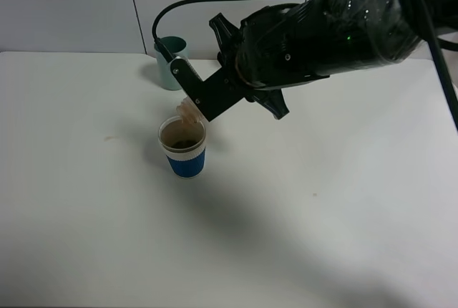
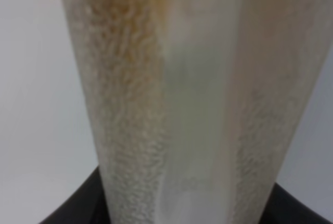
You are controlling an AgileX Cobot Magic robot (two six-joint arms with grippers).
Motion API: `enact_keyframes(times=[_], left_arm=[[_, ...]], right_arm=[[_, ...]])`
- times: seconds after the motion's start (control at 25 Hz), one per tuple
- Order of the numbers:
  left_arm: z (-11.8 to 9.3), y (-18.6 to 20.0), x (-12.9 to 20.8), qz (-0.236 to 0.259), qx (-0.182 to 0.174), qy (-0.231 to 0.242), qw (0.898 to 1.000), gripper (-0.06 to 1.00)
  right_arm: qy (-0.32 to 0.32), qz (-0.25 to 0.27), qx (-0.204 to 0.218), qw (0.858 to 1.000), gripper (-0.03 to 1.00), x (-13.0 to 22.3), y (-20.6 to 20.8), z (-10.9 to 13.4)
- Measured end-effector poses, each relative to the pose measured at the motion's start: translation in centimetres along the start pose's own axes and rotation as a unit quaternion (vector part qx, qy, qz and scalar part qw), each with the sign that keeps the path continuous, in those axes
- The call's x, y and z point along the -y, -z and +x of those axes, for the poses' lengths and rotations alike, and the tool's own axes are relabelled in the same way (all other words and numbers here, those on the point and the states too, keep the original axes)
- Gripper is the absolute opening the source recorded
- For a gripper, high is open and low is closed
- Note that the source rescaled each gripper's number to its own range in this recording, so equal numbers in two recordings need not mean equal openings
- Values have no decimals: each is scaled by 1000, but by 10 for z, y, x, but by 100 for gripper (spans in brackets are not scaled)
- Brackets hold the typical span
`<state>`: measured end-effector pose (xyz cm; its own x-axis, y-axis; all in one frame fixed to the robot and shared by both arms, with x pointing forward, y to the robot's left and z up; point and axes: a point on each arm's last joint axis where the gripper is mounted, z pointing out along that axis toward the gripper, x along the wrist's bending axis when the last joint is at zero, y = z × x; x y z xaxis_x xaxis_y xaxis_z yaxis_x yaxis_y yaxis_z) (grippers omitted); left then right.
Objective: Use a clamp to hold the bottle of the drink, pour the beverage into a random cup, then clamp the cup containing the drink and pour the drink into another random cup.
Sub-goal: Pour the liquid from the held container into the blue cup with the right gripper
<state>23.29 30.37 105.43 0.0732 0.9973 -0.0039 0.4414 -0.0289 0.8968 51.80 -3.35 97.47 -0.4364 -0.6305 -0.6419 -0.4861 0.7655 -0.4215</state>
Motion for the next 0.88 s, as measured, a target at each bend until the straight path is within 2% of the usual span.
enact_keyframes(times=[0.44,0.88], left_arm=[[0,0,0,0,0,0,1000,100],[0,0,0,0,0,0,1000,100]], right_arm=[[7,0,13,1000,2,0,2,-6],[49,-1,24,999,2,-4,4,-8]])
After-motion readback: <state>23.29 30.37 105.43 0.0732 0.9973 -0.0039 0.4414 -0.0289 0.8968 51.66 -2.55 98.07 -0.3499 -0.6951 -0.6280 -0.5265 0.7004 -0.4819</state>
